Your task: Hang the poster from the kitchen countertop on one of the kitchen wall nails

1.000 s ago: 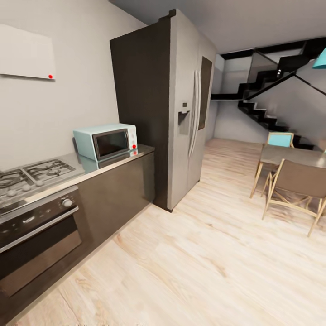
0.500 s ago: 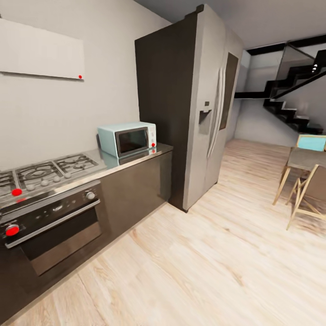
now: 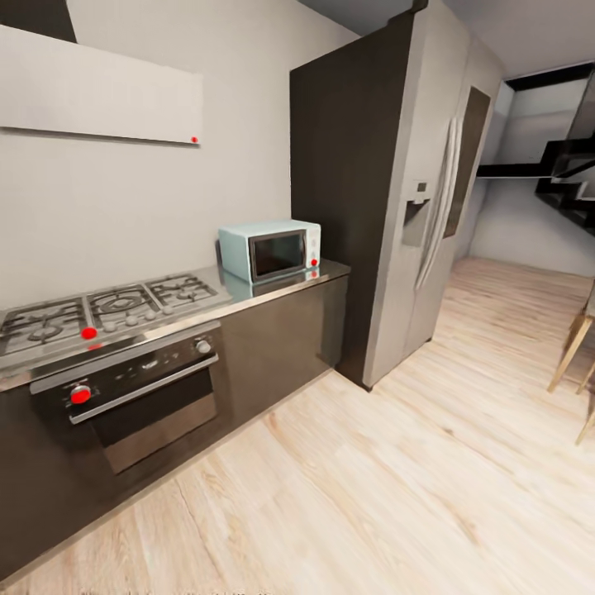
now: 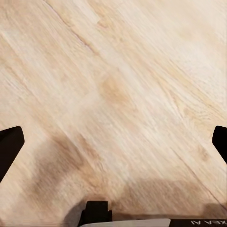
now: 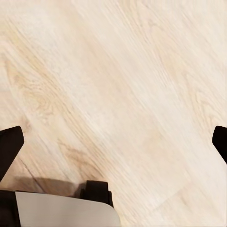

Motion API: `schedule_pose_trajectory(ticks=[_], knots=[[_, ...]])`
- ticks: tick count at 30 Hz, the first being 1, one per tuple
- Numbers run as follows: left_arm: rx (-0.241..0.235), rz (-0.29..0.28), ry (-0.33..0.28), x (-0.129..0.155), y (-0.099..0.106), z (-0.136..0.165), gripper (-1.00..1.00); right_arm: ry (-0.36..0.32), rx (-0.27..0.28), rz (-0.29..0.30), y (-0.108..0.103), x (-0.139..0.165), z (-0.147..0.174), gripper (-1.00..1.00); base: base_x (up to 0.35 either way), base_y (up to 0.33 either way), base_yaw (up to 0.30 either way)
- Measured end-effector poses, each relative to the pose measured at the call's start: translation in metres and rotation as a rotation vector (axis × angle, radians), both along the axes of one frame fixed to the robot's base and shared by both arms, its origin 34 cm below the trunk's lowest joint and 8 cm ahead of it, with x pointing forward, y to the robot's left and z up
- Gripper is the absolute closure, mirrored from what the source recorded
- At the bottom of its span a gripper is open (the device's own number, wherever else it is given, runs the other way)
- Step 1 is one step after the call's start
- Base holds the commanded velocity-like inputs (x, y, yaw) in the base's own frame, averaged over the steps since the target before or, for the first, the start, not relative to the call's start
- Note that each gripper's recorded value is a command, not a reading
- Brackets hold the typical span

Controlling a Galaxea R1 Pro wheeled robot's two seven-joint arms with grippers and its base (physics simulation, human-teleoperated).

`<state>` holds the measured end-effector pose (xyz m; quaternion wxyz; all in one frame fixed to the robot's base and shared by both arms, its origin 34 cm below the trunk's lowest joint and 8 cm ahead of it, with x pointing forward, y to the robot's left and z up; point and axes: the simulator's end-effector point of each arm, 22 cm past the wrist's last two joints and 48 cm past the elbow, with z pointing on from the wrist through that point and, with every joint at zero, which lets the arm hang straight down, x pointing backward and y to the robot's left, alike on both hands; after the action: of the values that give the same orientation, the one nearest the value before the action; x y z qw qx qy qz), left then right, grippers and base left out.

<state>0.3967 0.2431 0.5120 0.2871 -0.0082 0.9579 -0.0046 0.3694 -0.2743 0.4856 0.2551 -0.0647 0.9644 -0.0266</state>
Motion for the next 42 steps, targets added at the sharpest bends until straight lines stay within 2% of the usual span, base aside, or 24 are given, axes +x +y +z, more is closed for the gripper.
schedule_pose_trajectory(ticks=[6, 21, 42], knots=[[0.000, 0.001, 0.003, -0.001, 0.000, -0.001, -1.00, 0.004, 0.000, 0.000, 0.000, -0.001, -0.001, -1.00, 0.000, -0.093, 0.192], [-0.002, 0.001, 0.003, -0.001, -0.001, -0.001, -1.00, 0.026, 0.001, 0.002, -0.002, -0.011, -0.005, -1.00, 0.000, -0.251, 0.028], [-0.001, 0.002, 0.005, -0.002, 0.000, -0.001, -1.00, 0.028, 0.003, 0.003, 0.002, -0.012, -0.006, -1.00, 0.000, -0.039, 0.245]])
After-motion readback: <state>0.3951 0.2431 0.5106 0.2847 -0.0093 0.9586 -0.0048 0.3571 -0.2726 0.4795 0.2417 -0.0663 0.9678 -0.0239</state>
